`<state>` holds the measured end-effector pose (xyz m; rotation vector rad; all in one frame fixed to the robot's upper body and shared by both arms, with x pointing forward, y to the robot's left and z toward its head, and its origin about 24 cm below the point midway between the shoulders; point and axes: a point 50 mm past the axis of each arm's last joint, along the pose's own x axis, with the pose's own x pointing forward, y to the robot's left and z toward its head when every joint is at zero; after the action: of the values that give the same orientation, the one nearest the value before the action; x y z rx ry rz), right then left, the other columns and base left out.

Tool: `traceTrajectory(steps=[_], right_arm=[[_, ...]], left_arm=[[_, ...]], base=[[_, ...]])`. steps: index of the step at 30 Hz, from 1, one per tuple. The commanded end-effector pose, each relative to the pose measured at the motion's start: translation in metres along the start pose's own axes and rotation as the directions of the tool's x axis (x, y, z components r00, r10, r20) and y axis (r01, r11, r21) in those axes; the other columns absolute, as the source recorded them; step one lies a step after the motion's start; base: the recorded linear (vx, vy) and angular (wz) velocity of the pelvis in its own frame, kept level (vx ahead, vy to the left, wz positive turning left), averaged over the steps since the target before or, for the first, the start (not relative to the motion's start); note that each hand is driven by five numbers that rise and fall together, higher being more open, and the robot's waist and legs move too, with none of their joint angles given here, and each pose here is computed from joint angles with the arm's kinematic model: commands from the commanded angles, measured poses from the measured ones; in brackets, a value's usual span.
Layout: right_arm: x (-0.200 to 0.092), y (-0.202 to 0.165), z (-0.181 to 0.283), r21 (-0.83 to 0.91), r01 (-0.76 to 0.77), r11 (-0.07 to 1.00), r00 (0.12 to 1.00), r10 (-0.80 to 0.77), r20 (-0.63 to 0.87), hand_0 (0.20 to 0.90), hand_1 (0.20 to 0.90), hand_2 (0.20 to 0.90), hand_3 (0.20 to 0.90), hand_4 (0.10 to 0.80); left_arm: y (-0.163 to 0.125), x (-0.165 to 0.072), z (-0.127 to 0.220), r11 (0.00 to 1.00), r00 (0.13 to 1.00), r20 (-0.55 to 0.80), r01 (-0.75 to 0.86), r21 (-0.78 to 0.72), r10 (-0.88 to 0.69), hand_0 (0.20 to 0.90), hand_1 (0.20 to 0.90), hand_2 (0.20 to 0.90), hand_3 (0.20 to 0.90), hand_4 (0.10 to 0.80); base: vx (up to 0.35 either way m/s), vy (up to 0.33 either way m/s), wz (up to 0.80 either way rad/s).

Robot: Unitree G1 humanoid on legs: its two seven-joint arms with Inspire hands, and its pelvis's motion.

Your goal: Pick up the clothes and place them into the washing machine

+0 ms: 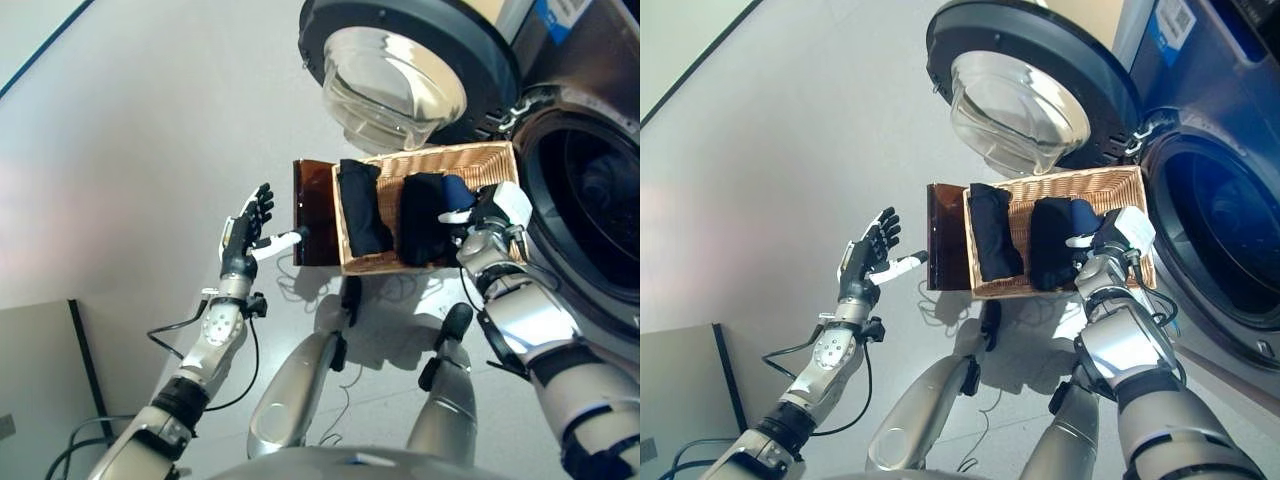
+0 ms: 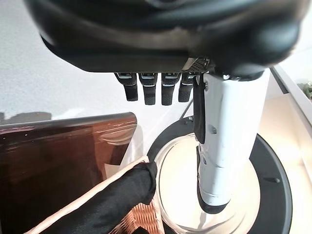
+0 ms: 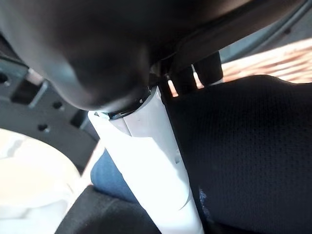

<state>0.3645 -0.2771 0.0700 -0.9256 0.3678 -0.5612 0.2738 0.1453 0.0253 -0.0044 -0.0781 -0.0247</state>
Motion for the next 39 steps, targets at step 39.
traceTrajectory(steps=[39], right_arm=[[-0.019,-0.053,0.064,0.913,0.039,-0.406,0.963,-0.228,-0.143,0.2,0.2,0.2,0.2,0.3]], left_arm=[[0.028,0.003,0.01,0.992,0.987,0.105,-0.121,-0.039,0.124,0.9,0.9,0.9,0.9,0.8]], base=[[-0.024,-0.006,-0.13]])
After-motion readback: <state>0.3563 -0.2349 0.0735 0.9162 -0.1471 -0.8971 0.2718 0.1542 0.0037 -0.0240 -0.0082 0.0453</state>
